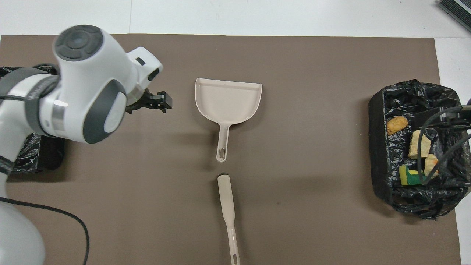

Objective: Sweep and dump trash in bin

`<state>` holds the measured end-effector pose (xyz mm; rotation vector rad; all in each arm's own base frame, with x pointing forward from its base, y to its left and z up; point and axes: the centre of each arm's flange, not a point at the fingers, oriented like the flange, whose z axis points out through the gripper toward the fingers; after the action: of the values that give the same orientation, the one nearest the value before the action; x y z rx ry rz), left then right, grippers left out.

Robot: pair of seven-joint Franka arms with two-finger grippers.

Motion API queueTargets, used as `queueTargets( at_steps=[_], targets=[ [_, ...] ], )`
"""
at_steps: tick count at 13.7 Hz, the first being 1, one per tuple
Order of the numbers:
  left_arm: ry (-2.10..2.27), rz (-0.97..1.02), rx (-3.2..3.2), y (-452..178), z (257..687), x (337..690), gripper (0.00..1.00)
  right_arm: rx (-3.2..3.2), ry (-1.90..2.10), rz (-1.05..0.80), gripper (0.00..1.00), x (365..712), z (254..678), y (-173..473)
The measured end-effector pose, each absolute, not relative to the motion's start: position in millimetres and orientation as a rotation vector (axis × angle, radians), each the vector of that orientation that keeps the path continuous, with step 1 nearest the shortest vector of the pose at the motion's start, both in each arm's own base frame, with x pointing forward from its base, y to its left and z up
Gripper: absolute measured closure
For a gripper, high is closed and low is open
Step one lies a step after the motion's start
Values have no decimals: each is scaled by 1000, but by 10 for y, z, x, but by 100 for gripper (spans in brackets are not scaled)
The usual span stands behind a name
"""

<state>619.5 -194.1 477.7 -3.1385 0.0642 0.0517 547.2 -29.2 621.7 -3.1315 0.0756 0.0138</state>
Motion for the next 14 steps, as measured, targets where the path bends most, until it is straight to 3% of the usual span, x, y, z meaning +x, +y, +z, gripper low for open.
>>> queueTargets(
  at_steps=[5, 14],
  targets=[
    [136, -2, -3161, -856, 5358, 6191, 0, -3132, 76, 14, 0, 5472, 6217, -292],
    [203, 13, -3182, -626, 6242, 5577, 0, -3132, 76, 14, 0, 5472, 6217, -292]
  ],
)
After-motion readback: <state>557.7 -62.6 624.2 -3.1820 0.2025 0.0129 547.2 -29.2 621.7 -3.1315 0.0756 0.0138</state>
